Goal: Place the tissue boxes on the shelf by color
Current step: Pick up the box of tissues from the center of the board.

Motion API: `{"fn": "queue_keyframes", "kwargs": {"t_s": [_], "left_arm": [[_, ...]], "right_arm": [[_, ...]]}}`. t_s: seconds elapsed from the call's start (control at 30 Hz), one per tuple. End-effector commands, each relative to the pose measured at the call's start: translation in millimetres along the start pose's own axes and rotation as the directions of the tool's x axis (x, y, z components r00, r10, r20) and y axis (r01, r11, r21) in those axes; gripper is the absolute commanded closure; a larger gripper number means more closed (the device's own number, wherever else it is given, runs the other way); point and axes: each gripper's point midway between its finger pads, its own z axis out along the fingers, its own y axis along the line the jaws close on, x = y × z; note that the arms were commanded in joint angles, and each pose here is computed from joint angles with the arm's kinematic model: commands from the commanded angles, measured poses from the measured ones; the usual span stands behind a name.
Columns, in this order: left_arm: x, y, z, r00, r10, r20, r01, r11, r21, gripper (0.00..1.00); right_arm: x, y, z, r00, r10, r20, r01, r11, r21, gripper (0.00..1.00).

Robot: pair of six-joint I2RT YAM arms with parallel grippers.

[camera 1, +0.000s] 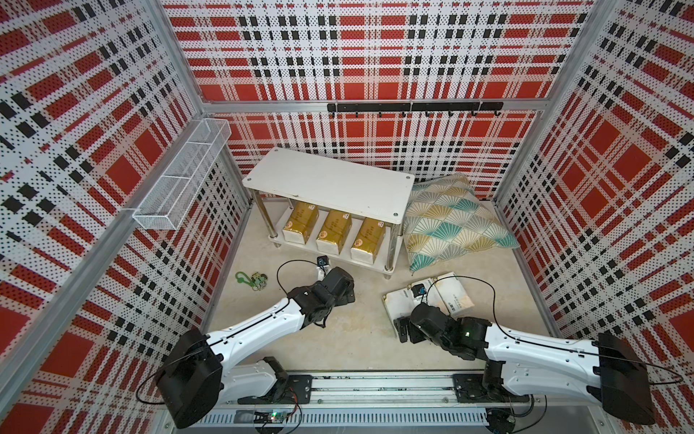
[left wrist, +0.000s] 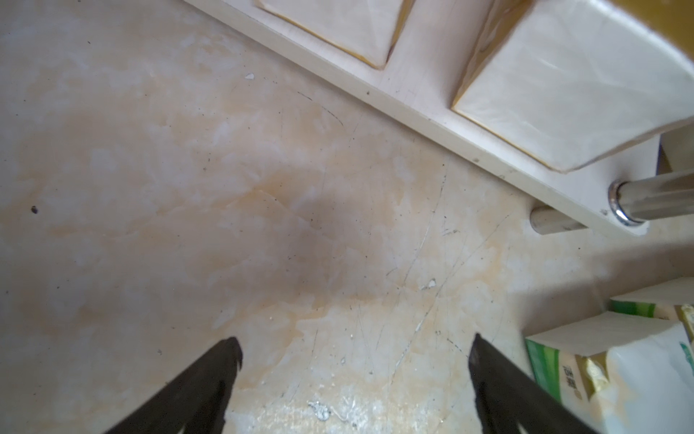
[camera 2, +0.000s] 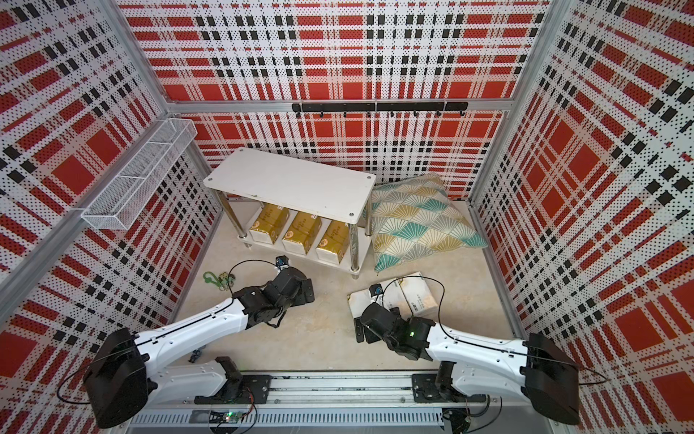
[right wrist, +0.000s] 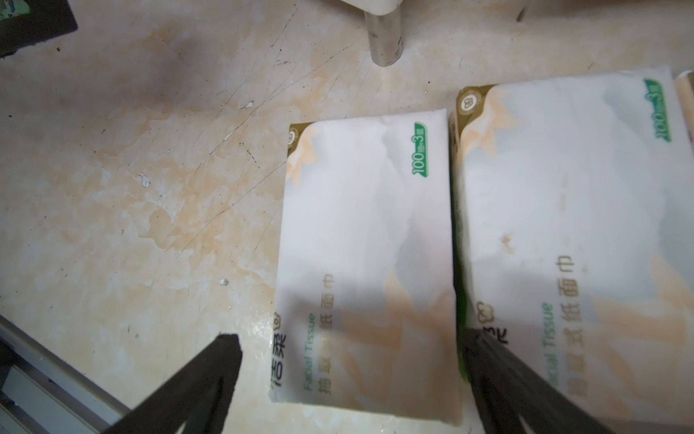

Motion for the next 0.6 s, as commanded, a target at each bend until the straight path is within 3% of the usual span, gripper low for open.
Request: {"fn": "queue_keyframes", "kwargs": {"t_s": [0.0, 0.57], "left_arm": [[-12, -7, -4, 1.0, -0.004, 0.03, 0.003, 1.0, 0.02, 0.01], [-5, 0, 1, 1.0, 0.011, 0.02, -0.011, 1.0, 0.008, 0.01]], "right_arm": [[8, -1, 7, 0.999, 0.005, -0.033, -0.005, 1.0, 0.001, 0.0], [-8, 46, 25, 0.999, -0.016, -0.036, 0.011, 0.993, -0.119, 0.0]]}}
